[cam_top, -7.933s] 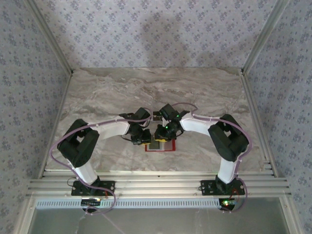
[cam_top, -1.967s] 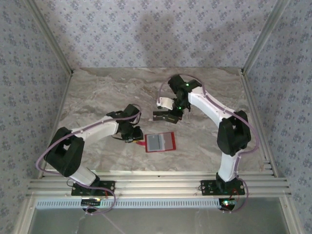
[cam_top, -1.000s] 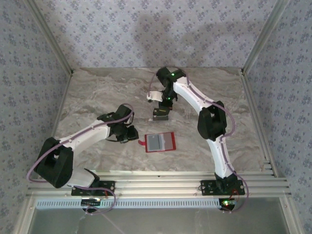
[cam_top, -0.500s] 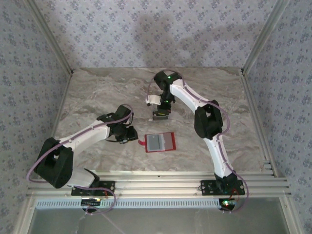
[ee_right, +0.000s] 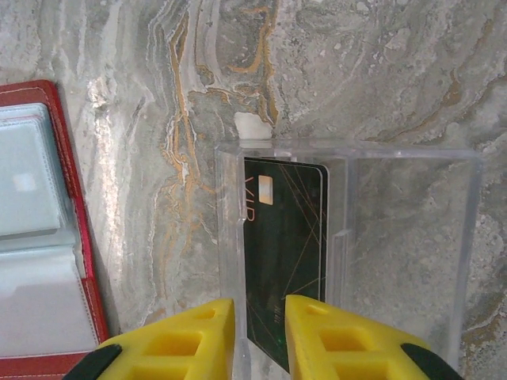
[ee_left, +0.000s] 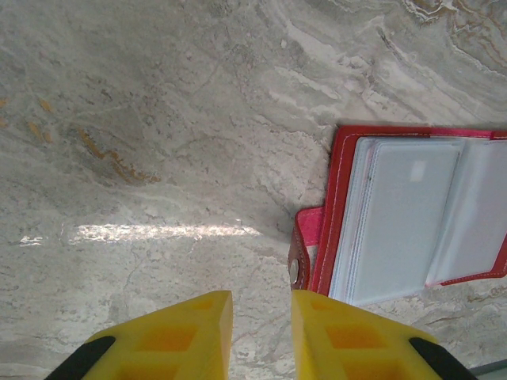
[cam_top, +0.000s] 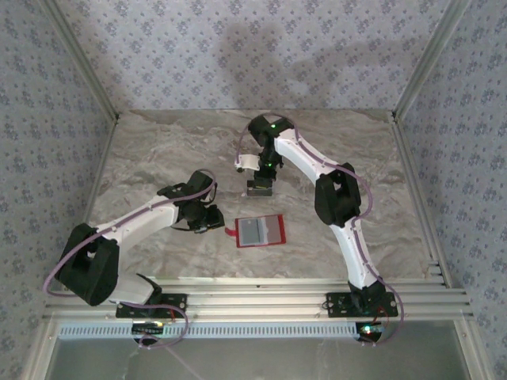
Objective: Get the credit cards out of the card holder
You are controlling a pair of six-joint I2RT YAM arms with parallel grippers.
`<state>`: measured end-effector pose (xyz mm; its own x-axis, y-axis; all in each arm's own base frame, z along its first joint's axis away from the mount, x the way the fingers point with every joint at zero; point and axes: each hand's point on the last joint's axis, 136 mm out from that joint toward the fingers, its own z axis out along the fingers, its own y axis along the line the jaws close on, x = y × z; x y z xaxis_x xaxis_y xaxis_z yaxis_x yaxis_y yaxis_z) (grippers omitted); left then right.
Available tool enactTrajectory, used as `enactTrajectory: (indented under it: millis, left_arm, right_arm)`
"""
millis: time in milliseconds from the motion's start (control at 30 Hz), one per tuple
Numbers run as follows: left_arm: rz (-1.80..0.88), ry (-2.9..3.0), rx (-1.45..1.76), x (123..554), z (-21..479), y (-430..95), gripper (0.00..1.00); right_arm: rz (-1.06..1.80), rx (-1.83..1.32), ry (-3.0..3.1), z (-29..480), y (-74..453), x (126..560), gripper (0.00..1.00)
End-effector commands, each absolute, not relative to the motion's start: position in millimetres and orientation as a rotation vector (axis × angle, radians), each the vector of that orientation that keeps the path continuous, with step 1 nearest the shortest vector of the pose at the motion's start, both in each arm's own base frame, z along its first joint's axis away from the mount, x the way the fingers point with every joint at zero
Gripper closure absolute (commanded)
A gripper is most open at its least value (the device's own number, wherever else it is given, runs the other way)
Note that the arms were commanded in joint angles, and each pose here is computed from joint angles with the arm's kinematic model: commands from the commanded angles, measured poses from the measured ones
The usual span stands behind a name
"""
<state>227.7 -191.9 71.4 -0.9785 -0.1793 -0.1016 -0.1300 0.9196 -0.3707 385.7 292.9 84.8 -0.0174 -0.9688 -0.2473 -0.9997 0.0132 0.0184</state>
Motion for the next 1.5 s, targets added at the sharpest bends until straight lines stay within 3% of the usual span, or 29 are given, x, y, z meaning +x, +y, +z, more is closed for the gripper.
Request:
enactTrajectory:
  millis: [0, 300, 700, 1067, 1467]
  left_arm:
    - [-0.55, 2.958, -0.243, 226.3, 74.1, -189.8, 0.73]
    - [-0.577, 2.943, -0.192, 231.8, 84.2, -197.8, 0.73]
    - [-0.594, 2.959, -0.078, 241.0, 83.3, -229.6, 0.73]
    - [-0.629, 2.937, -0.111, 257.9, 75.1, -235.8, 0.73]
    - [-0.652, 2.909, -0.247, 270.2, 71.4, -193.6, 0.73]
  right_arm:
    - [0.192, -2.158, 2.029, 90.2, 287.0, 393.1, 0.73]
    - [0.178, -1.94, 2.069, 124.4, 288.0, 404.0, 0.7]
    - [0.28, -1.222, 2.343, 157.3, 266.5, 400.5, 0.67]
    - [0.554, -0.631, 2.564, 151.1, 254.1, 345.8, 0.71]
    - [0.866, -0.355, 2.858, 114.7, 290.9, 272.9, 0.71]
